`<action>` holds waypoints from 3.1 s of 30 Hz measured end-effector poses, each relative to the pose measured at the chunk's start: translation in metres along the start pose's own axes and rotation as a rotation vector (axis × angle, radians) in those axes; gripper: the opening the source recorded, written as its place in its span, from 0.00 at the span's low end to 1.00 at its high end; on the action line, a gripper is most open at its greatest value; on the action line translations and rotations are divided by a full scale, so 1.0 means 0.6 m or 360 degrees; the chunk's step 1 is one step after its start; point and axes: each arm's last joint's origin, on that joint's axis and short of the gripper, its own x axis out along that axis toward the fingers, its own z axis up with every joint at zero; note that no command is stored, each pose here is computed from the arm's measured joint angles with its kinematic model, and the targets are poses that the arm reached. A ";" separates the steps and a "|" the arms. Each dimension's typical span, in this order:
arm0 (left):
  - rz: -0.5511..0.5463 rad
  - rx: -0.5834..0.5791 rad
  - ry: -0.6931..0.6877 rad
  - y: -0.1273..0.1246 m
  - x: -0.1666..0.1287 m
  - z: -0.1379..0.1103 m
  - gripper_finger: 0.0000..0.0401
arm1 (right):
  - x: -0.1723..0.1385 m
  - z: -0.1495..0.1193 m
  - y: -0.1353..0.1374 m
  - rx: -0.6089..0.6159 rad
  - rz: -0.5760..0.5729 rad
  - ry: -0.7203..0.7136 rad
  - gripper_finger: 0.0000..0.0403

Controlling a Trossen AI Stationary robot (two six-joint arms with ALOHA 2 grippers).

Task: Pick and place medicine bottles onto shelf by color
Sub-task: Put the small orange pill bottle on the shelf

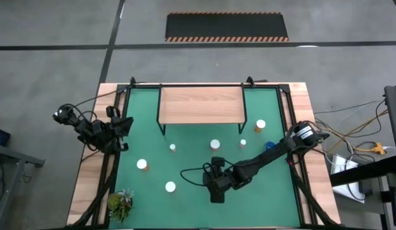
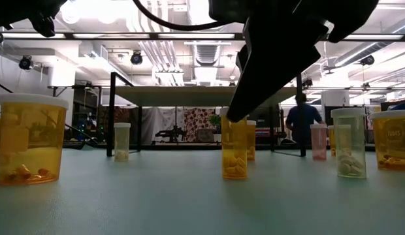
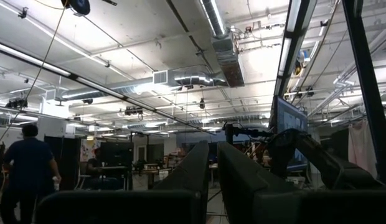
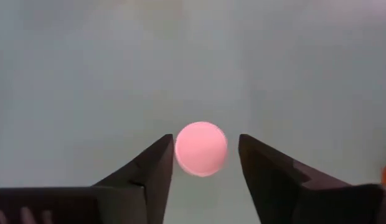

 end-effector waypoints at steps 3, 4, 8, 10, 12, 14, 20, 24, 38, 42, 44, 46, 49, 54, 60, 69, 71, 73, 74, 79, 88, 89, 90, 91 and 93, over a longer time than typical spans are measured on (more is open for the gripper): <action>0.0000 0.0000 0.0000 0.000 0.000 0.000 0.04 | 0.000 0.000 0.000 0.0000 0.0006 0.0000 0.34; 0.0000 0.0000 0.0000 0.000 0.000 0.000 0.04 | 0.000 0.000 0.000 0.0001 0.0009 -0.0001 0.32; 0.0000 -0.0001 -0.0001 0.000 0.000 0.000 0.04 | 0.000 0.001 0.001 0.0004 0.0039 0.0005 0.26; 0.0000 -0.0001 -0.0001 0.000 0.000 0.000 0.04 | 0.000 0.001 0.002 0.0012 0.0047 0.0005 0.25; 0.0000 0.0000 -0.0001 0.000 0.000 0.000 0.04 | 0.000 0.001 0.002 0.0020 0.0047 0.0004 0.26; 0.0000 0.0000 -0.0001 0.000 0.000 0.000 0.04 | 0.000 0.001 0.002 0.0033 0.0049 0.0004 0.28; 0.0001 -0.0002 -0.0001 0.000 0.000 0.001 0.04 | -0.025 0.016 -0.002 0.0103 0.0083 -0.0055 0.28; 0.0000 -0.0002 -0.0001 0.000 0.000 0.001 0.04 | -0.065 0.058 -0.007 0.0147 0.0128 -0.0198 0.28; 0.0002 -0.0004 -0.0004 0.001 0.000 0.001 0.04 | -0.205 0.210 -0.242 0.0609 -0.0214 -0.0326 0.28; 0.0007 -0.0010 -0.0011 0.001 0.001 0.003 0.04 | -0.244 0.218 -0.339 0.0779 -0.0366 -0.0293 0.28; 0.0007 -0.0007 -0.0011 0.001 0.001 0.003 0.04 | -0.261 0.214 -0.385 0.0863 -0.0443 -0.0264 0.28; 0.0007 -0.0004 -0.0011 0.001 0.001 0.003 0.04 | -0.272 0.204 -0.429 0.0945 -0.0520 -0.0209 0.28; 0.0007 -0.0003 -0.0010 0.001 0.001 0.003 0.04 | -0.282 0.182 -0.489 0.1055 -0.0624 -0.0120 0.28; 0.0007 -0.0001 -0.0010 0.001 0.001 0.003 0.04 | -0.287 0.146 -0.562 0.1199 -0.0744 -0.0003 0.28; 0.0007 0.0001 -0.0009 0.001 0.001 0.003 0.04 | -0.288 0.117 -0.602 0.1292 -0.0719 0.0067 0.28; 0.0007 0.0001 -0.0008 0.001 0.001 0.003 0.04 | -0.296 0.090 -0.593 0.1292 -0.0731 0.0071 0.28; 0.0006 0.0000 -0.0007 0.001 0.001 0.003 0.04 | -0.302 0.079 -0.587 0.1299 -0.0753 0.0043 0.28; 0.0006 -0.0003 -0.0006 0.001 0.001 0.003 0.04 | -0.309 0.068 -0.581 0.1320 -0.0770 -0.0026 0.28; 0.0006 -0.0004 -0.0007 0.001 0.001 0.003 0.04 | -0.313 0.064 -0.579 0.1339 -0.0778 -0.0073 0.28; 0.0007 -0.0005 -0.0007 0.001 0.001 0.003 0.04 | -0.313 0.043 -0.571 0.1402 -0.0791 -0.0185 0.28; 0.0008 -0.0008 -0.0009 0.001 0.001 0.003 0.04 | -0.276 0.028 -0.574 0.1405 -0.0856 -0.0078 0.28; 0.0008 -0.0008 -0.0009 0.001 0.001 0.003 0.04 | -0.273 0.028 -0.574 0.1397 -0.0883 -0.0073 0.28; 0.0008 -0.0008 -0.0009 0.001 0.001 0.003 0.04 | -0.273 0.028 -0.574 0.1390 -0.0900 -0.0072 0.28; 0.0008 -0.0008 -0.0009 0.001 0.001 0.003 0.04 | -0.273 0.028 -0.574 0.1389 -0.0904 -0.0071 0.28; 0.0008 -0.0008 -0.0009 0.001 0.001 0.003 0.04 | -0.272 0.028 -0.574 0.1388 -0.0903 -0.0072 0.28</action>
